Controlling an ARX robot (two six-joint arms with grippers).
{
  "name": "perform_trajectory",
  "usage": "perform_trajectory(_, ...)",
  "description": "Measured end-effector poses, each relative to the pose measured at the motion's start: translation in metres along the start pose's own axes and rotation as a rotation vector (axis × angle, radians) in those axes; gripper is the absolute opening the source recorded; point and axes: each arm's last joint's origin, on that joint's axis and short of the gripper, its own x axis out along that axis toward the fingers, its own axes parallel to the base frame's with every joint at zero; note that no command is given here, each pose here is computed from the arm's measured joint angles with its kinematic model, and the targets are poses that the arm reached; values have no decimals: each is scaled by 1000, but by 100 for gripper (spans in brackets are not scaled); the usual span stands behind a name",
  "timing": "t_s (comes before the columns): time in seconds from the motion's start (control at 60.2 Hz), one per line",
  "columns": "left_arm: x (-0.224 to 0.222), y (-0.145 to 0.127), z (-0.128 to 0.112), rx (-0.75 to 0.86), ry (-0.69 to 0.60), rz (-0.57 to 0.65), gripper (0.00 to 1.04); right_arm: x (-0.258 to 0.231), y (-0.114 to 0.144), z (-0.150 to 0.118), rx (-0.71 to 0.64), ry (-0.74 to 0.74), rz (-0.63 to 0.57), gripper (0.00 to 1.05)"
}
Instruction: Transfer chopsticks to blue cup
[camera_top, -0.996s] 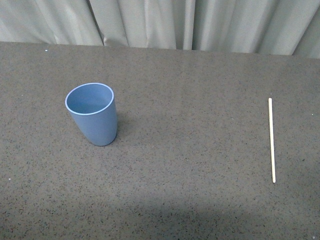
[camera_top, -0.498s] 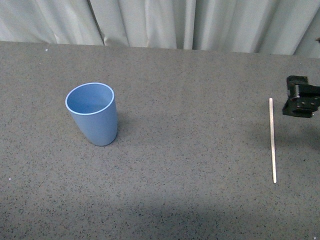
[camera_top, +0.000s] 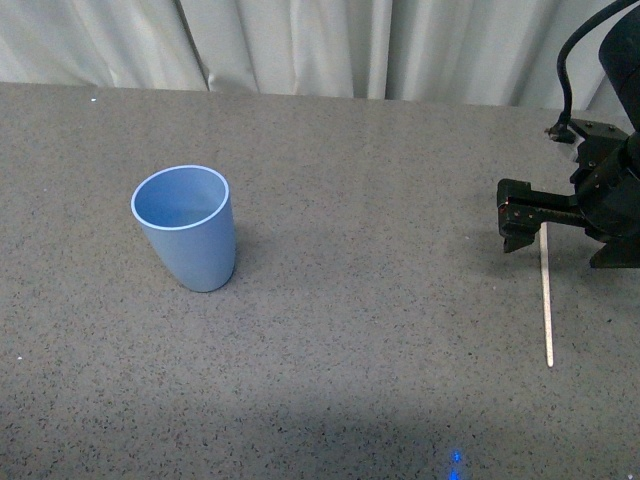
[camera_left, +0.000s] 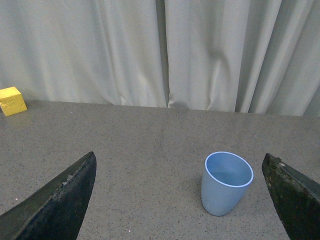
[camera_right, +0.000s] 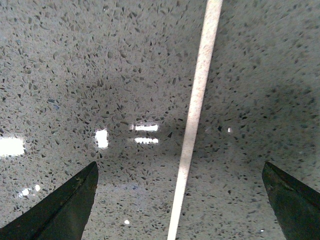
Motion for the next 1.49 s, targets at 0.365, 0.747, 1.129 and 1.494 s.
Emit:
perform_trajectory(0.365, 0, 0, 0, 0, 0, 0, 98, 15, 7, 5, 43, 56, 7, 94)
perform_trajectory(0.747, 0, 0, 0, 0, 0, 0, 98, 19, 6, 8, 50, 75, -46, 35)
perform_trajectory(1.129, 0, 0, 0, 0, 0, 0, 98, 16, 5, 3, 30, 31, -22, 1)
perform_trajectory(1.494, 0, 0, 0, 0, 0, 0, 98, -56, 37, -22, -173, -491, 232, 1)
